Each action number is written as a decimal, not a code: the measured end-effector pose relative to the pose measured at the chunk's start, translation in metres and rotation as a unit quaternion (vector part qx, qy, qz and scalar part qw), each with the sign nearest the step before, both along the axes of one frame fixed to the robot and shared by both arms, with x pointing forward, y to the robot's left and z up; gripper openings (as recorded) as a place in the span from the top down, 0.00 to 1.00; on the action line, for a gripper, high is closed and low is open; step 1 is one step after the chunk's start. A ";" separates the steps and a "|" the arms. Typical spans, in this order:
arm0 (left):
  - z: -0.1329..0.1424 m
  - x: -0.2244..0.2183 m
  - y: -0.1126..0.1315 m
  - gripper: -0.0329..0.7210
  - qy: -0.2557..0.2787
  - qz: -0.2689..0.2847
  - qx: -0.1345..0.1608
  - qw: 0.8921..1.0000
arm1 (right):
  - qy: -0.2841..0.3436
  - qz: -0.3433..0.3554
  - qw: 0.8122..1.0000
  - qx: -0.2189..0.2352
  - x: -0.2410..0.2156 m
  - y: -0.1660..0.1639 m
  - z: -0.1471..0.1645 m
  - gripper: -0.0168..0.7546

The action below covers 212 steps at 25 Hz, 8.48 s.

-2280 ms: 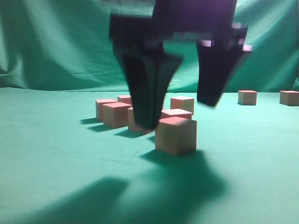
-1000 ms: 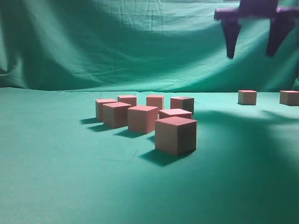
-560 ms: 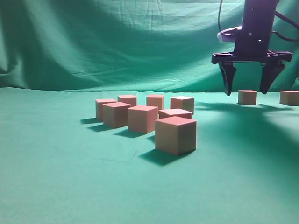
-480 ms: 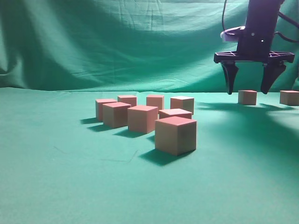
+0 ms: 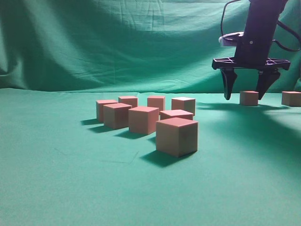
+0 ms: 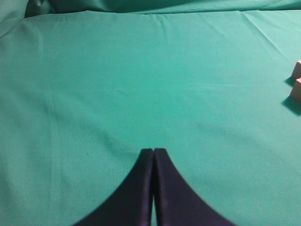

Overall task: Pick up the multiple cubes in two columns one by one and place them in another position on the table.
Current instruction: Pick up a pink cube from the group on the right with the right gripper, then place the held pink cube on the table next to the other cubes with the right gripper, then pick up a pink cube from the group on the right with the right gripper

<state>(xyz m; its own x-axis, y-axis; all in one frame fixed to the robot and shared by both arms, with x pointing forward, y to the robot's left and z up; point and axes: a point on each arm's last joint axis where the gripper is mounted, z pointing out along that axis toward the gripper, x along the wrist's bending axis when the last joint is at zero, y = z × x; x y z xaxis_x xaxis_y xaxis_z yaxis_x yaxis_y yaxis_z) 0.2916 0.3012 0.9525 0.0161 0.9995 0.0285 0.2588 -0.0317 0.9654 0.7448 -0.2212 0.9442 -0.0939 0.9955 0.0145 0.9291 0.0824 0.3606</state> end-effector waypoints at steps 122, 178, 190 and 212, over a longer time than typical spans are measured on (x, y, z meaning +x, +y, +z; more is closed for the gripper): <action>0.000 0.000 0.000 0.96 0.000 0.000 0.000 1.000 | 0.024 0.580 0.808 -0.102 -0.304 0.230 -0.007 0.65; 0.000 0.000 0.000 0.96 0.000 0.000 0.000 1.000 | -0.088 0.028 0.993 -0.068 -0.196 -0.021 0.167 0.21; 0.000 0.000 0.000 0.96 0.000 0.000 0.000 1.000 | -0.009 -0.058 0.998 0.016 -0.077 -0.090 0.081 0.22; 0.000 0.000 0.000 0.96 0.000 0.000 0.000 1.000 | 0.011 -0.003 1.000 -0.002 -0.009 -0.094 -0.007 0.22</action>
